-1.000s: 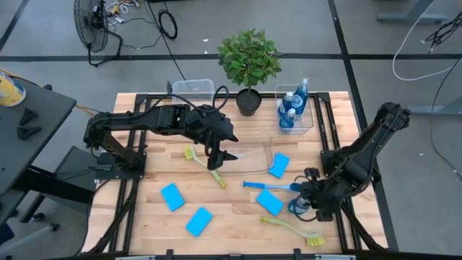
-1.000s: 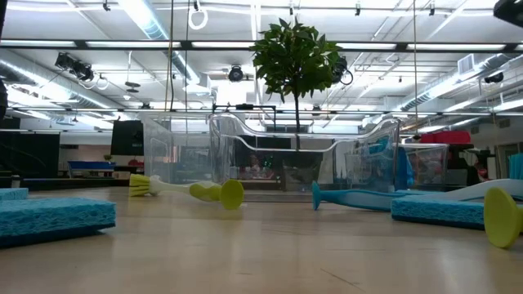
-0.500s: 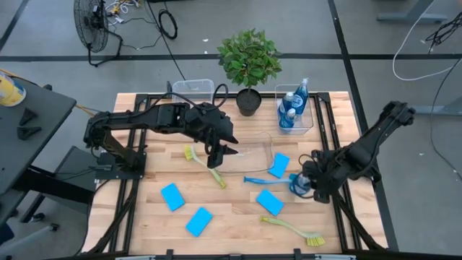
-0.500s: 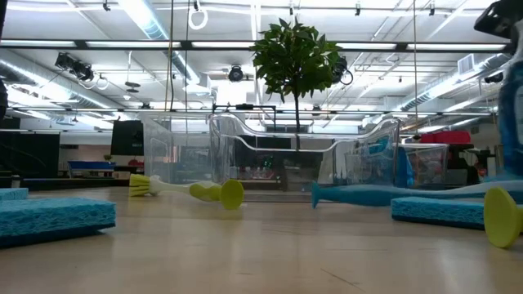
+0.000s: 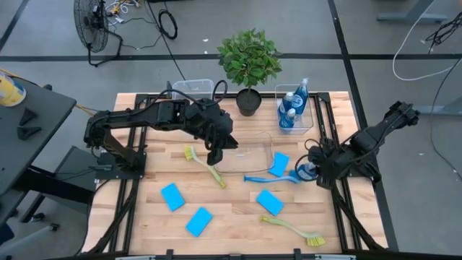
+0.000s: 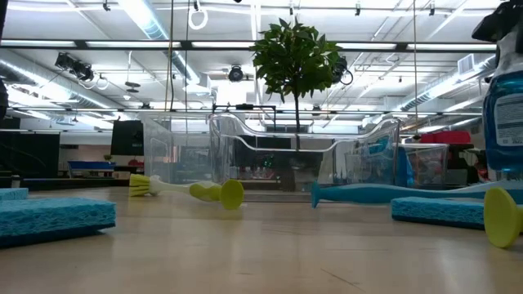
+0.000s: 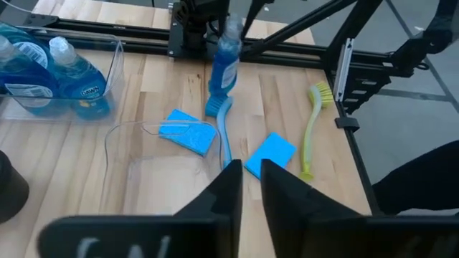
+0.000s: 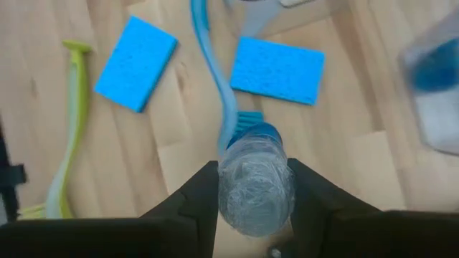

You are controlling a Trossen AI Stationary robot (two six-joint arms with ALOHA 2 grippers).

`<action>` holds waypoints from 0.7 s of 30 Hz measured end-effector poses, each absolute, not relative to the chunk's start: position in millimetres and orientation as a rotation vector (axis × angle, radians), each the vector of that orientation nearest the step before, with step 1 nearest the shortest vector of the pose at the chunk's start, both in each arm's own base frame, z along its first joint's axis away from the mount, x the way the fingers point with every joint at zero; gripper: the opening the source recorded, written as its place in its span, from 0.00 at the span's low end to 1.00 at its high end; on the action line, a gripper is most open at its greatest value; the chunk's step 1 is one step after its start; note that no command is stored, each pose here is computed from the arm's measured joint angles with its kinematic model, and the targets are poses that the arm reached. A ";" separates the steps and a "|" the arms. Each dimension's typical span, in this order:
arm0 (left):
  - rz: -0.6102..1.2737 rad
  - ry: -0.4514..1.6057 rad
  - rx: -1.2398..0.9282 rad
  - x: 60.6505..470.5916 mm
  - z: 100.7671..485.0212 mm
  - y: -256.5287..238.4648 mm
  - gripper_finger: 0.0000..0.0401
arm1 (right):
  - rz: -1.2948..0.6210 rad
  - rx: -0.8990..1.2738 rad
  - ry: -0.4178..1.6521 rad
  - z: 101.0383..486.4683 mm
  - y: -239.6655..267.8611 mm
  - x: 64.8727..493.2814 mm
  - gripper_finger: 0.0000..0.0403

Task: Pick & Place Kitchen Sink Supplies
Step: Put the dish soap into the top transparent bin

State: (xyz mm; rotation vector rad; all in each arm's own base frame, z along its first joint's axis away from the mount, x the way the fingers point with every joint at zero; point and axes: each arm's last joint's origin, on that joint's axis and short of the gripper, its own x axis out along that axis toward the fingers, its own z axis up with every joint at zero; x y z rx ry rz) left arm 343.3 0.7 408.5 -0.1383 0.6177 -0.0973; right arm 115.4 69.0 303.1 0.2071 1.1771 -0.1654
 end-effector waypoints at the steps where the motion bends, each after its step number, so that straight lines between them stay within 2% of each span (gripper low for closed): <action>1: -0.096 0.618 -0.139 343.3 408.5 1.0 0.11 | -0.177 0.205 1.183 305.9 66.9 114.1 0.31; 7: -0.095 0.617 -0.139 343.1 408.6 1.3 0.01 | -0.278 0.200 1.146 336.7 51.5 106.8 0.31; 15: -0.097 0.588 -0.137 344.7 410.9 1.4 0.01 | -0.380 0.212 1.034 371.5 33.2 101.1 0.31; 21: -0.083 0.556 -0.162 346.4 413.6 4.6 0.02 | -0.482 0.248 0.988 378.5 21.4 102.3 0.31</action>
